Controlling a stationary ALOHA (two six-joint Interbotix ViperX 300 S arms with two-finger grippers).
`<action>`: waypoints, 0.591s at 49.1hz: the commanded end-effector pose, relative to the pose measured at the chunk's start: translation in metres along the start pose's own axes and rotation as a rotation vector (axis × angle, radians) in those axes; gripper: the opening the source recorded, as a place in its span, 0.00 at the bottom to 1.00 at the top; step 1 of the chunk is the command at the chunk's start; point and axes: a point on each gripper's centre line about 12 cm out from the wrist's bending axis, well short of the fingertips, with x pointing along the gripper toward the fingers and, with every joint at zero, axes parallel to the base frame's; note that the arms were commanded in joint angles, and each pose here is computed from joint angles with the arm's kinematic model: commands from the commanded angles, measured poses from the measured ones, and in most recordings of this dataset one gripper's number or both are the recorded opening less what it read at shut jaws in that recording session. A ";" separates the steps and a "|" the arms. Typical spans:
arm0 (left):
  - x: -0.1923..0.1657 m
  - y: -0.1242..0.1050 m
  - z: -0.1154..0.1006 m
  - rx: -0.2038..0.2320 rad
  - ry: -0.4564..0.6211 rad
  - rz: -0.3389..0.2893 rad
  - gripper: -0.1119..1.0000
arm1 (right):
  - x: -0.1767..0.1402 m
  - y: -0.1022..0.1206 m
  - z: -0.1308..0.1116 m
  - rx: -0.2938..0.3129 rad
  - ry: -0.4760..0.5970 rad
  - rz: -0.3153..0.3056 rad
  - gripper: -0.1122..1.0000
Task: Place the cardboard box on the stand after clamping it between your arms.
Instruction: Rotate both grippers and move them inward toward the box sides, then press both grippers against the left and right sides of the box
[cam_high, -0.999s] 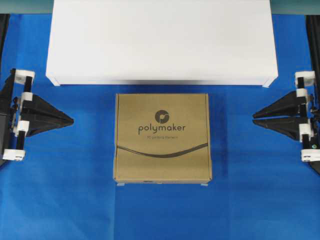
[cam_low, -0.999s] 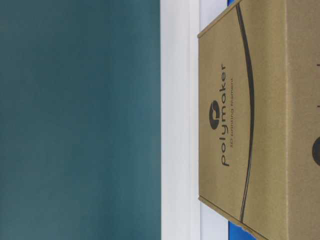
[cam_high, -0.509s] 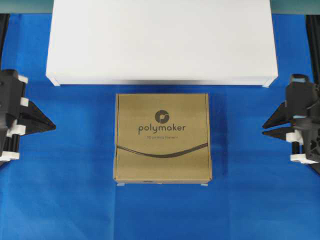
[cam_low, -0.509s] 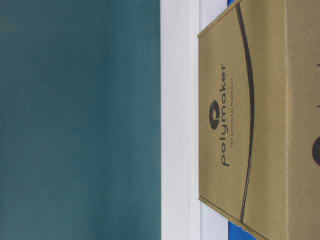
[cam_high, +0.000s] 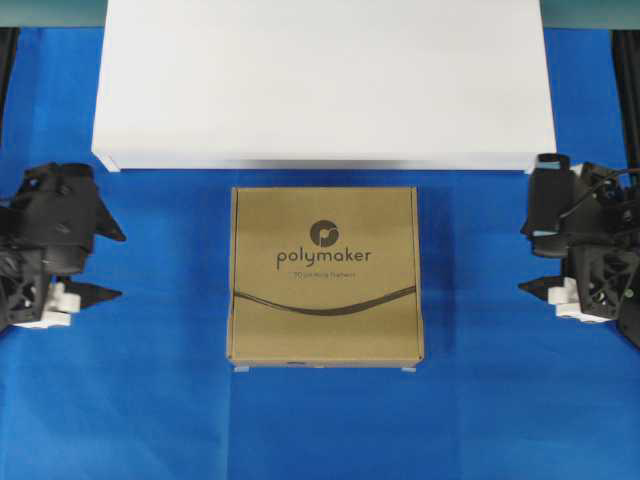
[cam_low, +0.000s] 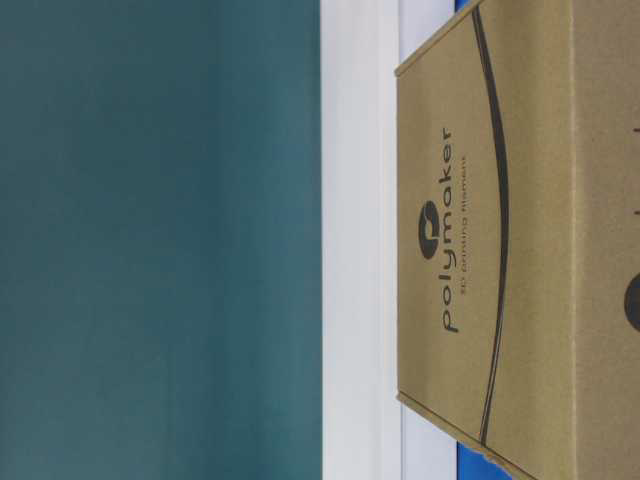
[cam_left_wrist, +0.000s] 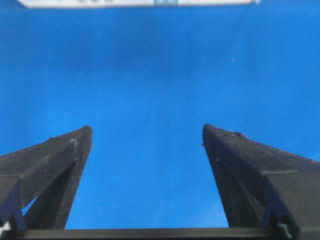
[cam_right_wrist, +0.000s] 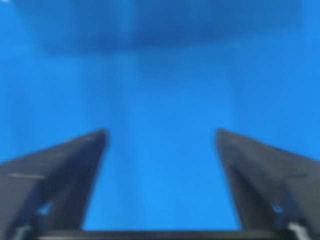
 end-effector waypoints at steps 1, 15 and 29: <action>0.006 0.001 0.005 -0.002 -0.024 0.003 0.88 | 0.004 -0.002 0.006 0.009 0.009 -0.007 0.99; 0.047 0.001 0.007 -0.005 -0.012 0.001 0.84 | 0.050 -0.006 0.016 0.008 0.028 -0.018 0.97; 0.092 0.002 0.020 0.000 0.039 0.000 0.84 | 0.089 -0.005 0.036 -0.013 0.015 -0.016 0.97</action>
